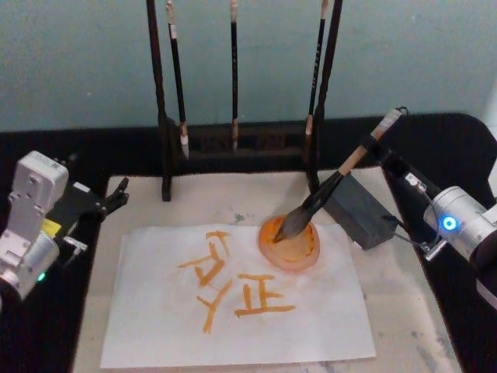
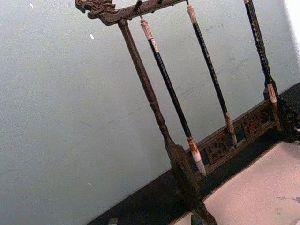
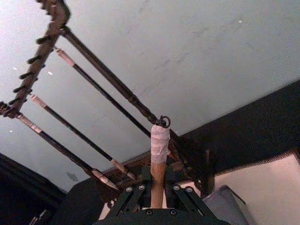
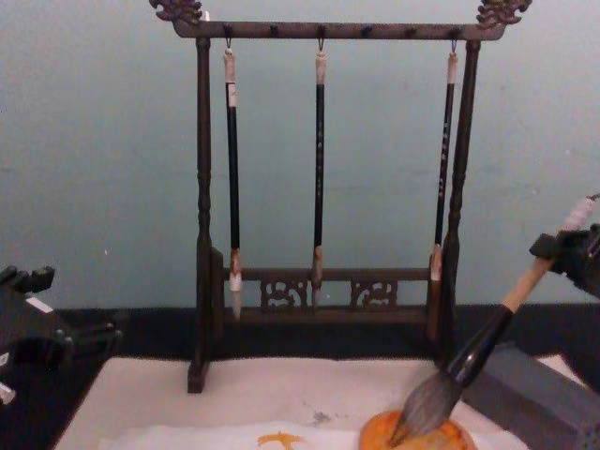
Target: Pick up the brush from the inkstone, write on the paper, then place the brush back to its original position.
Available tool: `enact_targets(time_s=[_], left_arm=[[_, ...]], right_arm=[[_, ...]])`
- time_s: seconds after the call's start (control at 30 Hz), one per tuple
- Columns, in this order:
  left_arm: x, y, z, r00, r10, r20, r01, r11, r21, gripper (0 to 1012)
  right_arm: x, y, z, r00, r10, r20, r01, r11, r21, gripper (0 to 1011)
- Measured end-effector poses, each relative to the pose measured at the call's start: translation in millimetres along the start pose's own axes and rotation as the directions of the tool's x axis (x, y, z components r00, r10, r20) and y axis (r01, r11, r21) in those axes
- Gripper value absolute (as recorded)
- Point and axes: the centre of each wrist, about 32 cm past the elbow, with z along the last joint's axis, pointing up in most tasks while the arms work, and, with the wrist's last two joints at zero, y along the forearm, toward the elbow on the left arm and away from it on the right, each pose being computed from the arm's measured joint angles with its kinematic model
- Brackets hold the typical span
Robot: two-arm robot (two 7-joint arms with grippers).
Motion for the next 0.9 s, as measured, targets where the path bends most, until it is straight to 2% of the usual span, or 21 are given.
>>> enact_targets(time_s=[0.43, 0.9], left_arm=[[0.0, 0.0, 0.0, 1.0, 0.0, 0.0, 0.0, 1.0, 0.0, 1010], [0.0, 0.0, 0.0, 1.0, 0.0, 0.0, 0.0, 1.0, 0.0, 1010]], right_arm=[[11.7, 8.1, 1.9, 0.996, -0.04, -0.083, 0.038, 0.999, -0.029, 168], [21.4, 16.6, 1.6, 0.987, -0.072, -0.143, 0.065, 0.996, -0.056, 168]])
